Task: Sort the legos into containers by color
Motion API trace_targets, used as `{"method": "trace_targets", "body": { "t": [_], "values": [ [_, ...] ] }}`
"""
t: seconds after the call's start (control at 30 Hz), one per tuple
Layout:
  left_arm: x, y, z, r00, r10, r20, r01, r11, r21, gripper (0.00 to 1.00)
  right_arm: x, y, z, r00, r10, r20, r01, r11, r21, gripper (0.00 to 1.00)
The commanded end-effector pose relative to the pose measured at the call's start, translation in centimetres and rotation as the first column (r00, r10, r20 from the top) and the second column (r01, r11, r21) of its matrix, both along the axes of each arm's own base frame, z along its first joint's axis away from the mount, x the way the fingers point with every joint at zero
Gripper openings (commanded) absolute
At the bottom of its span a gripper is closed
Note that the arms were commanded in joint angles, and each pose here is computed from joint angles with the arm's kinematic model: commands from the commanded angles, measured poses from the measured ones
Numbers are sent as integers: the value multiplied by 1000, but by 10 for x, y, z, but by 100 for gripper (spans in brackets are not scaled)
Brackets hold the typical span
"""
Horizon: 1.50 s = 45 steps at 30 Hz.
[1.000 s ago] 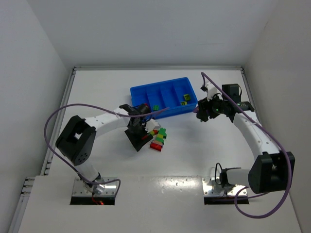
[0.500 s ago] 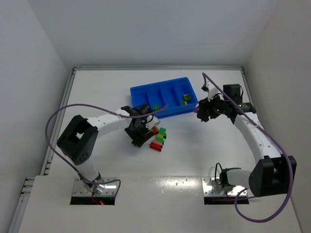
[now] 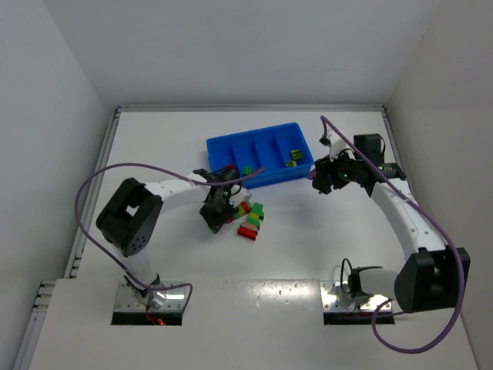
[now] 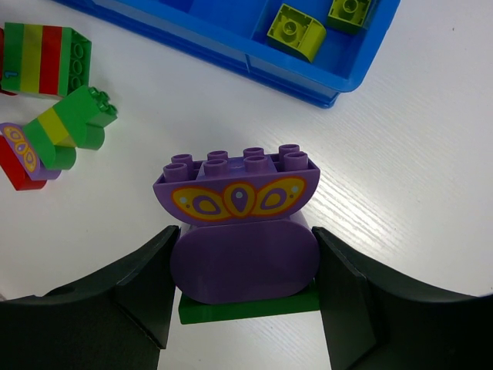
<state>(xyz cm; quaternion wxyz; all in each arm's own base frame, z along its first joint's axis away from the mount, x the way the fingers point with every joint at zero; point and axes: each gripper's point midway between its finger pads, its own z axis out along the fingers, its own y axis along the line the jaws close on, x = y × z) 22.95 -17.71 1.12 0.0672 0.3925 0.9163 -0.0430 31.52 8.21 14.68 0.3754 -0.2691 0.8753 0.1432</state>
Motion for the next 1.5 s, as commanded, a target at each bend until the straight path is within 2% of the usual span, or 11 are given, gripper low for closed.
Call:
{"method": "trace_targets", "body": {
  "t": [0.0,0.1,0.17,0.27,0.5,0.6,0.7,1.13,1.23,1.4,1.47],
  "values": [
    [4,-1,-7,1000,-18,-11,18,1000,-11,17,3,-2,8,999,-4,36,4,1000,-5,10],
    [14,-8,23,995,-97,26,98,994,-55,7,8,-1,10,999,-4,45,4,1000,-4,10],
    [26,-23,71,986,-131,99,147,975,-168,0,12,4,17,998,16,57,-17,1000,17,10],
    [51,-34,143,952,-158,264,225,943,-247,0,17,16,25,998,34,59,-38,997,70,10],
    [115,-77,207,934,-89,345,221,904,-366,0,46,37,48,997,11,70,-26,976,216,10],
    [153,-88,182,956,-50,290,164,908,-385,0,62,40,56,998,-8,69,-8,971,239,10],
    [195,-107,187,945,-12,326,156,894,-419,0,80,42,68,997,-23,78,2,967,256,10],
    [263,-101,110,928,-17,372,128,953,-276,0,108,47,67,998,-27,50,12,962,273,10],
    [272,-96,103,918,-17,397,120,964,-237,10,109,47,63,999,-27,41,15,962,272,10],
    [288,-90,92,897,-4,442,96,978,-186,37,112,46,62,999,-34,40,22,963,267,10],
    [294,-90,88,891,1,453,91,979,-181,42,115,46,63,999,-34,42,22,963,267,10]
  ]
}}
